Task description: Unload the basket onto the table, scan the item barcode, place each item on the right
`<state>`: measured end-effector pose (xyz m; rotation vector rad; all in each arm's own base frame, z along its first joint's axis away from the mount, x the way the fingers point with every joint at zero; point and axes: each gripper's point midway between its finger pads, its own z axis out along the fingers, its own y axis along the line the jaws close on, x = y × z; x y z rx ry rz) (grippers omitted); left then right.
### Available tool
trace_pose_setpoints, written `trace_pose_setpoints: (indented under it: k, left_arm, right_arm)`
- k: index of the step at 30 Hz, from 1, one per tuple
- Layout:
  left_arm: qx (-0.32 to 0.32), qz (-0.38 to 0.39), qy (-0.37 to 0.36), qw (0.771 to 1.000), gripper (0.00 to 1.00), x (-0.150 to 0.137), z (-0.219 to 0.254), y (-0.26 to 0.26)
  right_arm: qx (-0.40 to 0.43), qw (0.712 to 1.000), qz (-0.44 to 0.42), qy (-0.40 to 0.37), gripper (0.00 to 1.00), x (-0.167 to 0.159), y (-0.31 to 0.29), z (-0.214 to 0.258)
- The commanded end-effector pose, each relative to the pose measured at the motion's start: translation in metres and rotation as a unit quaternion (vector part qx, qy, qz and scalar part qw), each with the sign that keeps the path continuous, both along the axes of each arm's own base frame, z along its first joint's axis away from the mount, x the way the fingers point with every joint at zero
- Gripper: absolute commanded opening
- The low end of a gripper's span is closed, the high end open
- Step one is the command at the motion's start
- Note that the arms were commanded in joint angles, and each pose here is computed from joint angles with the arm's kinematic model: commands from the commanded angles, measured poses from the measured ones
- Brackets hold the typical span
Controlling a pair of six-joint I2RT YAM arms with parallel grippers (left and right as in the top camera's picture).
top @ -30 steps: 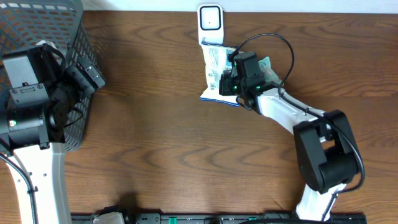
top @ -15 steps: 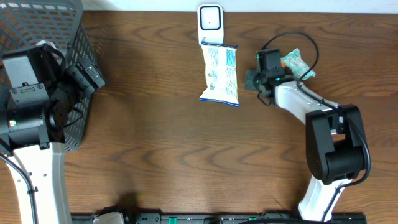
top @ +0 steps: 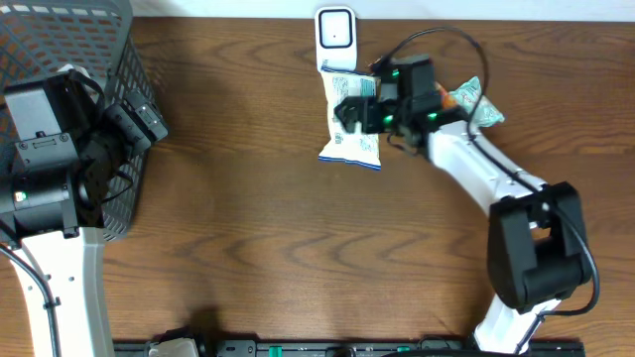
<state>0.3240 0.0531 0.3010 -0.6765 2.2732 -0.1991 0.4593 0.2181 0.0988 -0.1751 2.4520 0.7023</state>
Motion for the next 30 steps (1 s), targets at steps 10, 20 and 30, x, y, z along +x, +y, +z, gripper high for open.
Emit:
trace_pose_setpoints:
  k: [10,20,30]
  left_arm:
    - [0.008,0.001,0.002,1.000,0.98,-0.001,0.000,0.003]
    - [0.008,0.001,0.002,1.000,0.98,-0.001,0.000,0.003]
    - [0.008,0.001,0.002,1.000,0.98,-0.001,0.000,0.003]
  right_arm:
    - [-0.256,0.943,-0.139,-0.162,0.99,-0.005,0.018,0.022]
    - [-0.281,0.927,-0.084,-0.234,0.99,0.022,0.046,0.017]
    - [-0.236,0.959,-0.045,-0.147,0.98,0.055,0.037,0.067]
